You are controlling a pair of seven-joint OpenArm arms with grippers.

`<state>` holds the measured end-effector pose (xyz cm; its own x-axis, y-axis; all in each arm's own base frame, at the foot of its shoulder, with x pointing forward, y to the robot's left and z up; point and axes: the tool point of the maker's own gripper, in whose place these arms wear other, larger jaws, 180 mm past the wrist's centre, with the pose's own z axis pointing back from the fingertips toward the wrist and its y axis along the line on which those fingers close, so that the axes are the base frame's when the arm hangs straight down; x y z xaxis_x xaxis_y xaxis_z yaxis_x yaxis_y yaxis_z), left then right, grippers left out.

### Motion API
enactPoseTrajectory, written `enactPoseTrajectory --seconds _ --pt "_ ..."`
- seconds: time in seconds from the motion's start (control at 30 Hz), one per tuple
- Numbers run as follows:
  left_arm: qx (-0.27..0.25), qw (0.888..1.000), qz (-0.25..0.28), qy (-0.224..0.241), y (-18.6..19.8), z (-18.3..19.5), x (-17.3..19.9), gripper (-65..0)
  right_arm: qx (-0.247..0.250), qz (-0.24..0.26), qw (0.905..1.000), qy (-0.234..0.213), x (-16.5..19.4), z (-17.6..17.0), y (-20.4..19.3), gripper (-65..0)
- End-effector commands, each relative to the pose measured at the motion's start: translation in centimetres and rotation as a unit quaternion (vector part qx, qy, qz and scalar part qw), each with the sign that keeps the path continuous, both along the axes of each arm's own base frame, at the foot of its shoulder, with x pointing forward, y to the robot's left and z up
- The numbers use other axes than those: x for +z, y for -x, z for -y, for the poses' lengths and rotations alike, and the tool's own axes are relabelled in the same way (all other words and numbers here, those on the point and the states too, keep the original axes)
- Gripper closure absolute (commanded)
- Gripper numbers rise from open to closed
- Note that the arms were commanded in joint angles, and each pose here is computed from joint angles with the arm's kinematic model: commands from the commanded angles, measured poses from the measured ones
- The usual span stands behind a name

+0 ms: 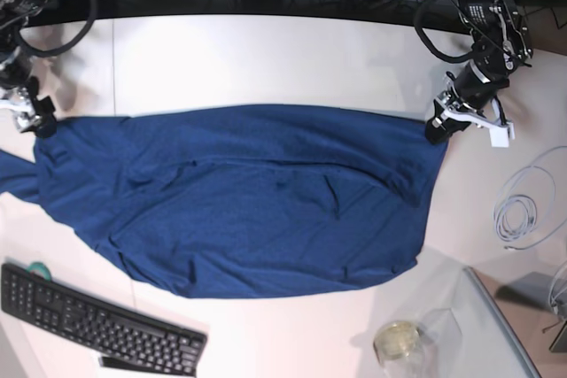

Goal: Layout the t-shirt on the table in an organized manner, then fold the t-shirt properly
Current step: 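Pull the held edge corners apart with both grippers, stretching the shirt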

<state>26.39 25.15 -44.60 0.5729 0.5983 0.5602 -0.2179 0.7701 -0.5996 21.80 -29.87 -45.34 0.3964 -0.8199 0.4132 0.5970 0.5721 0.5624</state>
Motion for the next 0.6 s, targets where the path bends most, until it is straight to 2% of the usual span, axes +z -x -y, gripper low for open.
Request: enactPoseTrajectory --seconds 0.0,0.37,0.5,0.57 --pt "0.004 1.0 0.028 -0.006 -1.0 -0.7 1.4 0.0 -0.004 0.019 0.9998 0.01 0.9 0.9 -0.8 -54.3" --pt "0.004 1.0 0.026 -0.006 -0.8 -0.7 1.4 0.0 -0.004 -0.037 0.9968 -0.071 -4.6 -1.6 -0.7 -54.3" --pt "0.005 1.0 0.025 -0.007 -0.7 -0.8 1.3 0.0 -0.008 -0.038 0.9965 -0.074 -5.1 -1.5 -0.9 -54.3" --pt "0.005 1.0 0.024 -0.007 -0.6 -0.8 1.3 0.0 0.008 -0.039 0.9967 -0.071 -5.1 -2.1 -1.4 -54.3"
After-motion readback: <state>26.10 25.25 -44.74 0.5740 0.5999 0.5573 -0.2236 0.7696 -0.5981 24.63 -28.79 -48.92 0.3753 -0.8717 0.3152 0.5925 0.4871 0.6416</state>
